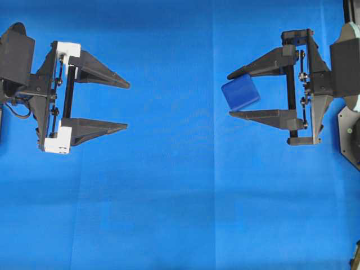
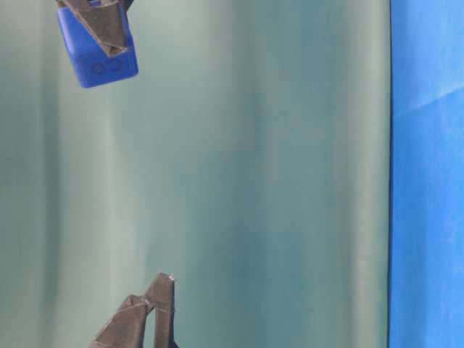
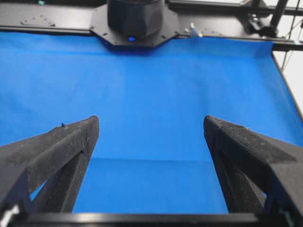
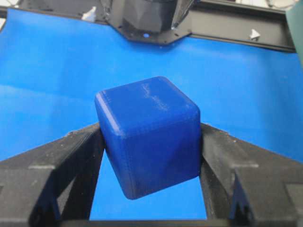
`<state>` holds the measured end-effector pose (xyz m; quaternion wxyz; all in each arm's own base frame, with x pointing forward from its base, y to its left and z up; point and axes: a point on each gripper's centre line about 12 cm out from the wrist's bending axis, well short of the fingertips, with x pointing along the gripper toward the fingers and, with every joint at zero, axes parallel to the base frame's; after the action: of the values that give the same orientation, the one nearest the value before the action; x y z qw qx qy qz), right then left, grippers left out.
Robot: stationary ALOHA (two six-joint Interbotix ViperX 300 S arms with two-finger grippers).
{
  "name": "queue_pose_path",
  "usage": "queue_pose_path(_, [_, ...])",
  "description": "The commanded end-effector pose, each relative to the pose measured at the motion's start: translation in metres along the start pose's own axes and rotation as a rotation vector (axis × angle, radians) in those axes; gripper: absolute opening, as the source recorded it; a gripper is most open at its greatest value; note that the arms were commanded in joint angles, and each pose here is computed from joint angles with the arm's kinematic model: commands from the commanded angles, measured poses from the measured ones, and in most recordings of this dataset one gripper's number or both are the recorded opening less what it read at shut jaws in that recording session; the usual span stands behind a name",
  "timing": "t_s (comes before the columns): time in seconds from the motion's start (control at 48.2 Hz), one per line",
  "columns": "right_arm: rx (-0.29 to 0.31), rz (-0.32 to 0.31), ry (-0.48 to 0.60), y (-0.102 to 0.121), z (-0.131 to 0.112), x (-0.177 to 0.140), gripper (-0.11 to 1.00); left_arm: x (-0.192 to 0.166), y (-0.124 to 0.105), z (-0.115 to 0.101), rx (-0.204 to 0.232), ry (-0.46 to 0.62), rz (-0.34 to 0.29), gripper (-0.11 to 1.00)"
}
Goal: Handover the blue block to the right arm after grasping it with the left arm, then place it in the designated position.
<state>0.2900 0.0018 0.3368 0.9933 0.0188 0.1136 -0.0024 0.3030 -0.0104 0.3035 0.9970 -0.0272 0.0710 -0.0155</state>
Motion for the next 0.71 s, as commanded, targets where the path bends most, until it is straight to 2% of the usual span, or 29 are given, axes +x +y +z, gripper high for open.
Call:
queue_pose_path(0.0, [0.005, 0.000, -0.018, 0.000, 0.006, -0.001, 0.44, 0.000, -0.002, 0.011, -0.001, -0.035, -0.005, 0.93])
queue_pose_path(0.436, [0.007, -0.003, 0.001, 0.000, 0.004, 0.000, 0.44, 0.000, -0.002, 0.011, -0.001, -0.037, -0.005, 0.93])
queue_pose_path(0.685, [0.022, -0.022, 0.115, -0.003, -0.010, -0.001, 0.44, 0.000, -0.002, 0.011, -0.001, -0.035, -0.005, 0.93])
